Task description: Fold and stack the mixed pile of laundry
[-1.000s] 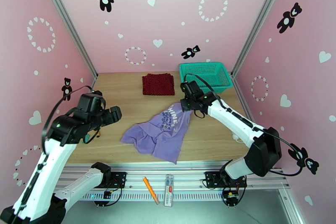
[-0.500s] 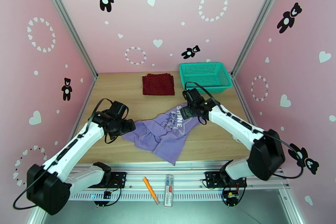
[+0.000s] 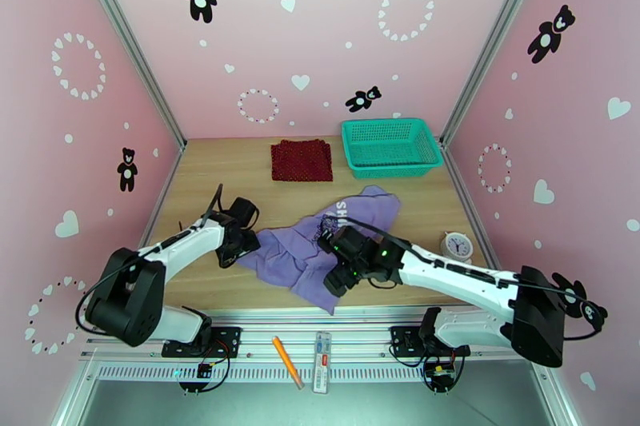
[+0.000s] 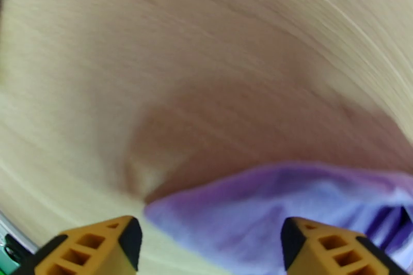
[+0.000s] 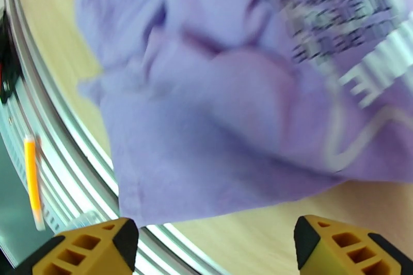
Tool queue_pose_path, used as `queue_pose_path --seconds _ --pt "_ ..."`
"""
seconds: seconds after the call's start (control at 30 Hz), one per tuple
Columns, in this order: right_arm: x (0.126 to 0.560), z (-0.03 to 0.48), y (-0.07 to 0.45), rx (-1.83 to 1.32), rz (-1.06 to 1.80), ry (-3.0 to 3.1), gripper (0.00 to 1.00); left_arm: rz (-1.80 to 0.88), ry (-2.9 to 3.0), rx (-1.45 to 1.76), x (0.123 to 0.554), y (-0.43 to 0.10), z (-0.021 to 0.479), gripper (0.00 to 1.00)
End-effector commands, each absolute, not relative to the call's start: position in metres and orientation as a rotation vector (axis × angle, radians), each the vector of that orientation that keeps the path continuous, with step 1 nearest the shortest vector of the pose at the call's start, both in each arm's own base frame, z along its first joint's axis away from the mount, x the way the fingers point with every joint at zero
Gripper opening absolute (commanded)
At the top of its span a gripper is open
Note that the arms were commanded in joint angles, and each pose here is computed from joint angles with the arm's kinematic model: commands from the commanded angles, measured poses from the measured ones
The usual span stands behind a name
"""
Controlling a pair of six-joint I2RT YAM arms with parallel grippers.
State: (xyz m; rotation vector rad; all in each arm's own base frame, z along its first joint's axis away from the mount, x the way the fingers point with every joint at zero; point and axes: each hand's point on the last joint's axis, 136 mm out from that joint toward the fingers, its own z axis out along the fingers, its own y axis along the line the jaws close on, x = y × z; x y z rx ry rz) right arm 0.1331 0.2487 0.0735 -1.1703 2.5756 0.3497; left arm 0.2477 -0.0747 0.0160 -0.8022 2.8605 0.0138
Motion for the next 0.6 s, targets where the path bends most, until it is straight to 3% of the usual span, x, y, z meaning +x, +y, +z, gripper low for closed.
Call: queue_pose_path --seconds 0.0,0.13,0.37,0.43,0.57 --pt "0.119 0.058 0.262 -1.207 0.347 2.576 0.85 -0.063 2.860 -0.827 0.256 -0.085 -0.004 0.66" --pt "0.110 0.041 0.269 -1.278 0.287 2.600 0.85 -0.074 2.897 -0.837 0.251 -0.088 -0.022 0.47" --pt "0.099 0.015 0.289 -1.381 0.214 2.631 0.77 -0.051 2.895 -0.834 0.246 -0.085 -0.026 0.00" --pt "0.100 0.008 0.290 -1.384 0.177 2.640 0.64 -0.051 2.888 -0.830 0.248 -0.085 -0.024 0.00" --pt "0.106 0.007 0.290 -1.343 0.127 2.646 0.20 -0.050 2.873 -0.820 0.252 -0.084 -0.016 0.00"
